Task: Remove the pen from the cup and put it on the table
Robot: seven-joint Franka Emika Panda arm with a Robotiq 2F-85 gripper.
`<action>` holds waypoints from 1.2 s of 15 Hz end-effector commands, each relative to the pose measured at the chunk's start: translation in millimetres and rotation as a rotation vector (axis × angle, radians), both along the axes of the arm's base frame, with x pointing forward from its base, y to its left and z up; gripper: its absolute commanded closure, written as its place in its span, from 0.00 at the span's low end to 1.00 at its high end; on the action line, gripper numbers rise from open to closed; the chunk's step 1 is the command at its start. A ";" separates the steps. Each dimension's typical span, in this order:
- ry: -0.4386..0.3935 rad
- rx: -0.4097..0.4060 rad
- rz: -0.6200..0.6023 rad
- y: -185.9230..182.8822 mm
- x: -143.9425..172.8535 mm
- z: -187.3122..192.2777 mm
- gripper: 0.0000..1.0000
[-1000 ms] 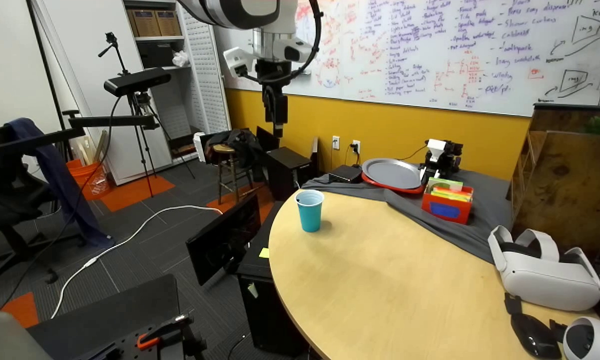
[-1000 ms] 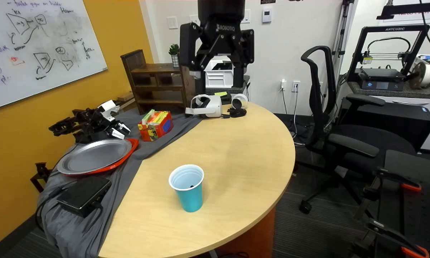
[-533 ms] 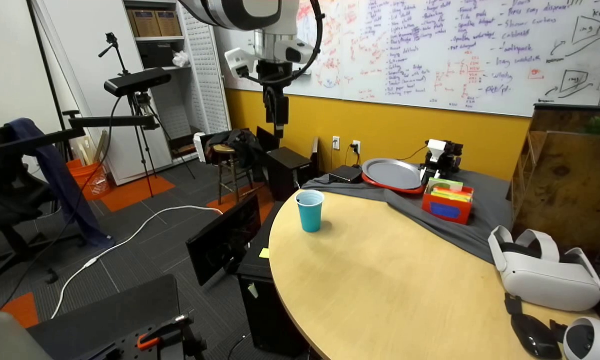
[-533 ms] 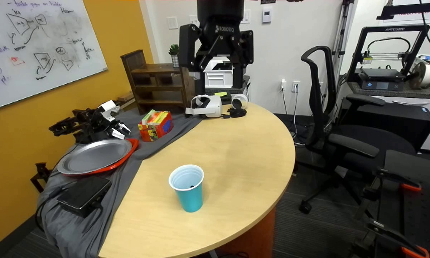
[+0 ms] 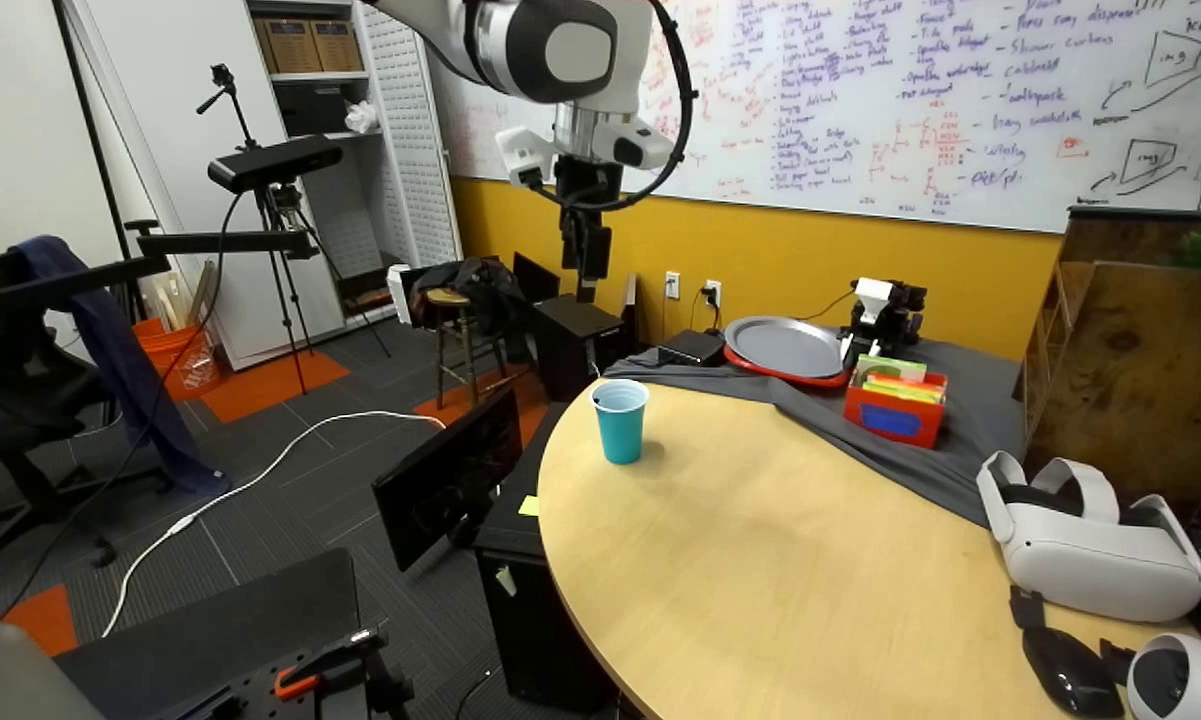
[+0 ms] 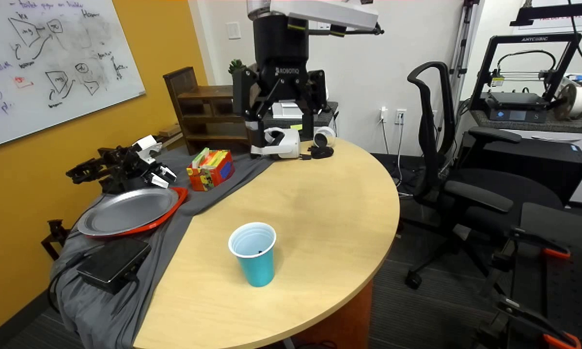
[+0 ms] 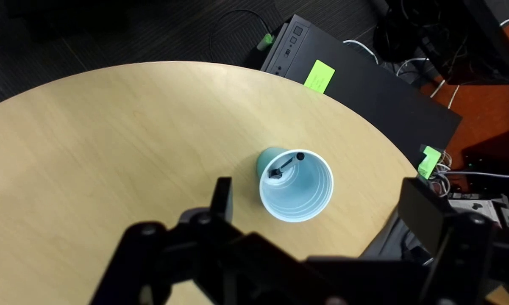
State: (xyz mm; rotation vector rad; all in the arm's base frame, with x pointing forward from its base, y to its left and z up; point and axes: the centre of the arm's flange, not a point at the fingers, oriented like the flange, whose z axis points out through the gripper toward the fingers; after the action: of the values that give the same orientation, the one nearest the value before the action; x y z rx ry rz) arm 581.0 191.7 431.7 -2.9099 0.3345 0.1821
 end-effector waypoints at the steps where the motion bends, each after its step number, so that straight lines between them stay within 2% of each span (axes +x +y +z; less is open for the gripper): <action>1: 0.043 0.029 -0.010 6.9 30.2 -13.8 0.00; 9: 0.141 0.060 -0.016 16.8 48.7 -56.0 0.01; 13: 0.173 0.051 -0.019 16.0 54.6 -69.5 0.25; 15: 0.180 0.047 -0.023 16.1 57.6 -76.8 0.24; 16: 0.177 0.043 -0.027 17.0 59.0 -80.5 0.27; 18: 0.184 0.039 -0.024 19.8 60.3 -89.9 0.23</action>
State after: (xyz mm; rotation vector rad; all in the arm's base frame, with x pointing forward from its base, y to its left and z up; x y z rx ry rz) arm 629.8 204.5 346.9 -2.8601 0.3681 0.4134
